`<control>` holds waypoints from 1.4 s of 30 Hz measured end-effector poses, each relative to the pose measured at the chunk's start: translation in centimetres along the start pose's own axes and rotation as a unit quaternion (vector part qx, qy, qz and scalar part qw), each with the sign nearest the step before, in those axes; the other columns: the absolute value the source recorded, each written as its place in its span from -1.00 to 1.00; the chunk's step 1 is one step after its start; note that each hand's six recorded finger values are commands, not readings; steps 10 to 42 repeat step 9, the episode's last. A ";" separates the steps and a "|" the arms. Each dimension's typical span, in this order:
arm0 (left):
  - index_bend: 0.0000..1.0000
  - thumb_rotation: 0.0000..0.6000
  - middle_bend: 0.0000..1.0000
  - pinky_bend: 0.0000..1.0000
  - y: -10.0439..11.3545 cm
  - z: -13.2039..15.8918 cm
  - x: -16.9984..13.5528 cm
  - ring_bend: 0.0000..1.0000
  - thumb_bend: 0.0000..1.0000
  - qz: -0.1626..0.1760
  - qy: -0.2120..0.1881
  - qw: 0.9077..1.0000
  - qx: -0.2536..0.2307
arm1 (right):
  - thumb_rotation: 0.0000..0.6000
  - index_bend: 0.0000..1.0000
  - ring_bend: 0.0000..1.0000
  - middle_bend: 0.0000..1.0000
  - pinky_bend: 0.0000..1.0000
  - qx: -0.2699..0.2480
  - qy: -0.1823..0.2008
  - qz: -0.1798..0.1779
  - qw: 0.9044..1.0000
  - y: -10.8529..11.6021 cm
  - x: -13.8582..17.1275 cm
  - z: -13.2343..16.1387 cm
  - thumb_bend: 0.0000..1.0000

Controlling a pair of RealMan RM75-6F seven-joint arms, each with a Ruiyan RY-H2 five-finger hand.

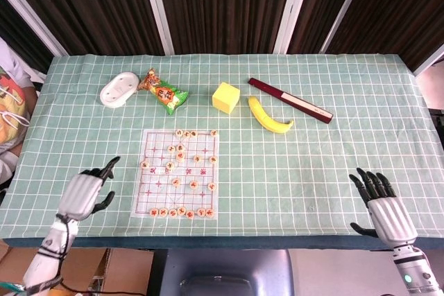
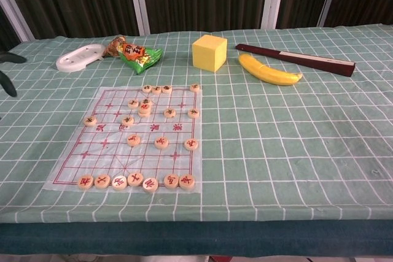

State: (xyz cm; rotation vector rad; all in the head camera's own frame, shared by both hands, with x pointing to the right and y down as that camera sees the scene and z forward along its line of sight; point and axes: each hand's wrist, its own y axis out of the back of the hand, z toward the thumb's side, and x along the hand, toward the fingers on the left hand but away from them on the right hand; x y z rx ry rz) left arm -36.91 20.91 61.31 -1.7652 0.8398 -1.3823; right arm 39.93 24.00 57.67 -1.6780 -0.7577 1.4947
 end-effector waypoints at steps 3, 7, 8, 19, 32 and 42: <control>-1.00 1.00 -1.00 -0.69 0.5 -3.0 -3.2 -1.00 -0.29 0.034 0.035 0.999 -0.008 | 1.00 -1.00 -1.00 -1.00 -1.00 0.004 0.000 -0.002 1.000 -0.1 -0.1 0.2 -0.63; -1.00 1.00 -1.00 -0.71 1.3 -4.4 -4.9 -1.00 -0.28 0.066 0.022 0.997 -0.016 | 1.00 -1.00 -1.00 -1.00 -1.00 0.003 0.001 -0.005 1.000 -0.1 0.0 0.5 -0.63; -1.00 1.00 -1.00 -0.71 1.3 -4.6 -5.2 -1.00 -0.28 0.068 0.020 0.997 -0.019 | 1.00 -1.00 -1.00 -1.00 -1.00 0.003 0.002 -0.006 1.000 -0.1 0.0 0.5 -0.63; -1.00 1.00 -1.00 -0.71 1.3 -4.7 -5.3 -1.00 -0.28 0.068 0.020 0.997 -0.019 | 1.00 -1.00 -1.00 -1.00 -1.00 0.002 0.002 -0.006 1.000 -0.1 0.1 0.5 -0.63; -1.00 1.00 -1.00 -0.71 1.3 -4.7 -5.3 -1.00 -0.28 0.068 0.020 0.997 -0.019 | 1.00 -1.00 -1.00 -1.00 -1.00 0.002 0.002 -0.006 1.000 -0.1 0.1 0.5 -0.63; -1.00 1.00 -1.00 -0.71 1.3 -4.7 -5.3 -1.00 -0.28 0.068 0.020 0.997 -0.019 | 1.00 -1.00 -1.00 -1.00 -1.00 0.002 0.002 -0.006 1.000 -0.1 0.1 0.5 -0.63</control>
